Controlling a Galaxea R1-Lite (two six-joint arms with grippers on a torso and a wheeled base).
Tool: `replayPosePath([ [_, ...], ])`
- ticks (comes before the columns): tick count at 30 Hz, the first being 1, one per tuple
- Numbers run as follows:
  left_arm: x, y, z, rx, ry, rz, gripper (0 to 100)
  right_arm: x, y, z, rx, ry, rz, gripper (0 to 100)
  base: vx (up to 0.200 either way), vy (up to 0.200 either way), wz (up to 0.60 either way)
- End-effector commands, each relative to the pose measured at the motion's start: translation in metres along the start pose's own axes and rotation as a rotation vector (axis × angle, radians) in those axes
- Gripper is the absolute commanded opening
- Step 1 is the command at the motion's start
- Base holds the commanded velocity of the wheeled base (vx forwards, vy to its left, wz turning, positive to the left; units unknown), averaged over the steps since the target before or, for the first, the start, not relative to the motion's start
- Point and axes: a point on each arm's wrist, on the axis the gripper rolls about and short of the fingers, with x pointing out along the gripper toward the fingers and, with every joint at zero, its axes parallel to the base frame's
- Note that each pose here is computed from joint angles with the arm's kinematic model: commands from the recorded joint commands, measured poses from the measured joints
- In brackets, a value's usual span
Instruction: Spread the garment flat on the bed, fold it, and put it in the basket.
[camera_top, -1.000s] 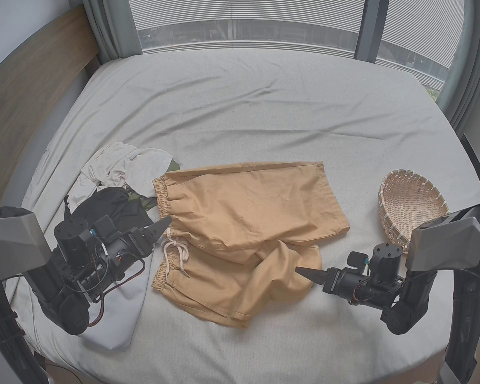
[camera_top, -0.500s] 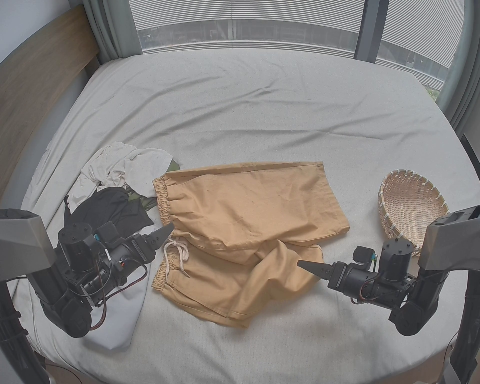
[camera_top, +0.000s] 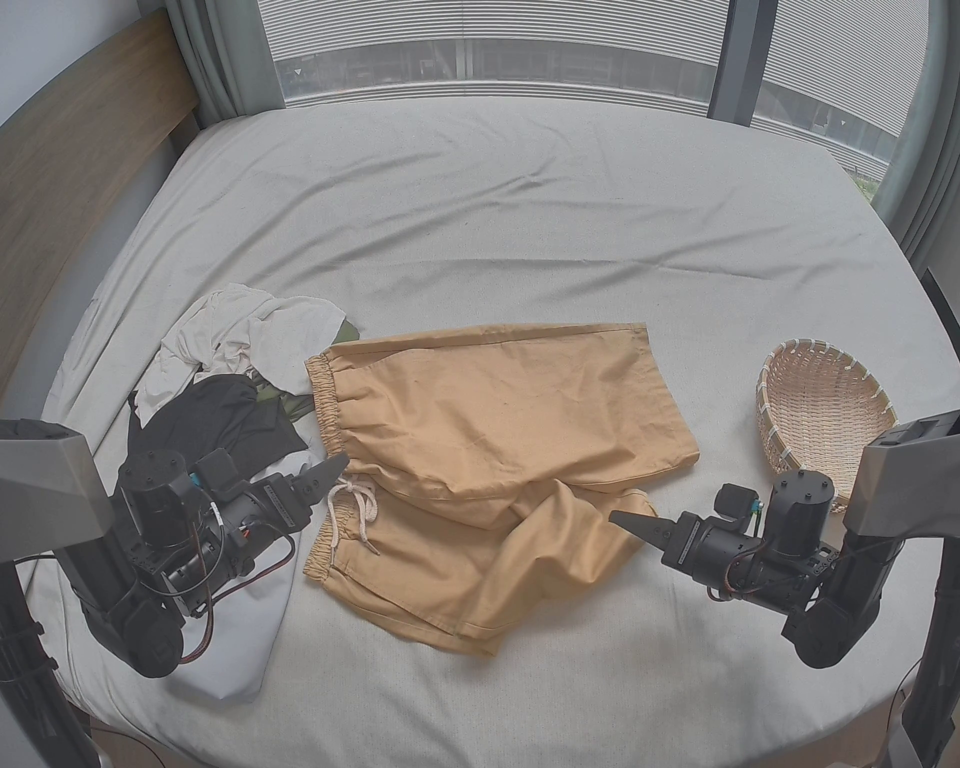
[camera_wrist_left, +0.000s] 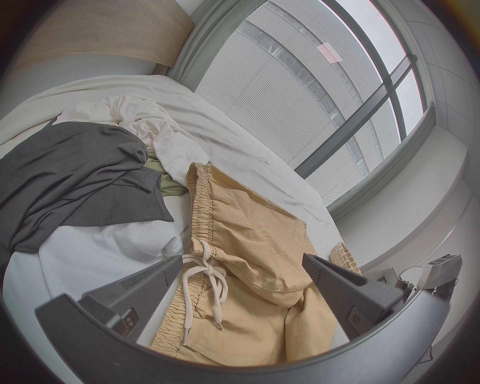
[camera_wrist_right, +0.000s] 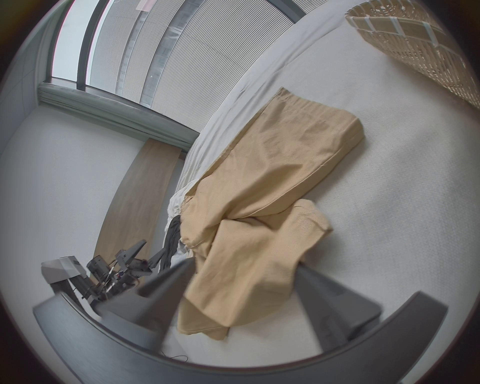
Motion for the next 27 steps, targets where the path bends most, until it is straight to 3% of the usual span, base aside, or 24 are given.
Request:
replayPosePath([
  [1, 0.0, 0.001, -0.001, -0.001, 0.006, 0.002, 100, 0.003, -0.007, -0.005, 0.008, 0.004, -0.036, 0, 0.0, 0.0, 0.0],
  [14, -0.003, 0.001, -0.004, -0.003, 0.016, 0.008, 100, -0.031, -0.003, 0.025, 0.008, -0.136, -0.084, 0, 0.0, 0.0, 0.0],
  [27, -0.004, 0.004, -0.008, -0.007, 0.038, 0.02, 100, -0.034, -0.023, 0.053, -0.004, -0.242, -0.129, 0, 0.0, 0.0, 0.0],
])
